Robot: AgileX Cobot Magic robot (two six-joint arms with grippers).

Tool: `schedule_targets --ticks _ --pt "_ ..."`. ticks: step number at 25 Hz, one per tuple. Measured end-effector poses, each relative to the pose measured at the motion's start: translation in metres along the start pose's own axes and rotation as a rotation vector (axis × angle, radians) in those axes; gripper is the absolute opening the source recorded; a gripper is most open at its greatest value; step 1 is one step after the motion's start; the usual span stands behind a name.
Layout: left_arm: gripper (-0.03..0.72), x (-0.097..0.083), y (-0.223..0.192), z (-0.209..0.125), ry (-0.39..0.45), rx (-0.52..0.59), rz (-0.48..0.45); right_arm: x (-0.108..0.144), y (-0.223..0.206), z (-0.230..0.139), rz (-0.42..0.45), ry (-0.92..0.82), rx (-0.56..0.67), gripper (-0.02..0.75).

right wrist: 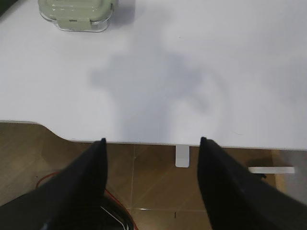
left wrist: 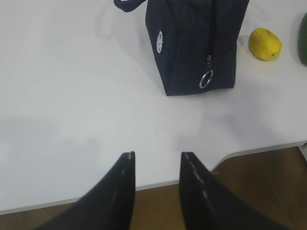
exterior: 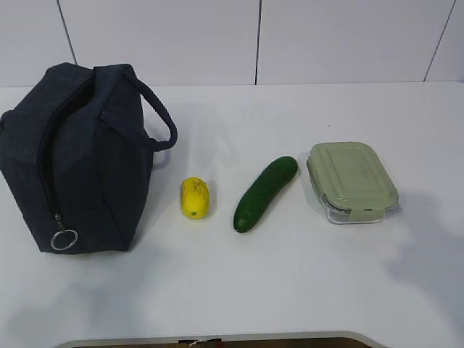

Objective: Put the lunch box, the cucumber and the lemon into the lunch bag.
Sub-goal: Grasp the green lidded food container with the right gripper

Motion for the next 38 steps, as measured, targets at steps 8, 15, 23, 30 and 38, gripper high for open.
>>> schedule_targets --ticks 8,15,23,30,38 --pt "0.222 0.0 0.0 0.0 0.0 0.0 0.0 0.009 -0.015 0.026 -0.011 -0.002 0.125 0.477" --pt "0.222 0.0 0.0 0.0 0.0 0.0 0.0 0.024 -0.036 0.048 0.027 0.001 0.226 0.477" --pt "0.222 0.0 0.0 0.0 0.0 0.0 0.0 0.046 -0.065 0.068 0.12 0.046 0.314 0.478" --pt "0.222 0.0 0.0 0.0 0.0 0.0 0.0 0.069 -0.074 0.099 0.237 0.085 0.314 0.478" --pt "0.222 0.0 0.0 0.0 0.0 0.0 0.0 0.098 -0.101 0.113 0.41 0.102 0.398 0.477"
Point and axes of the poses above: a point on each arm's last joint axis where the gripper is mounted, y pointing back along that axis away from the gripper, x along the wrist's bending axis when the last joint is at zero, z = x × y, the point moved 5 cm from there along -y, pointing out along that axis toward the gripper, and after that the axes turned 15 degrees about -y, right-handed, at the moved point
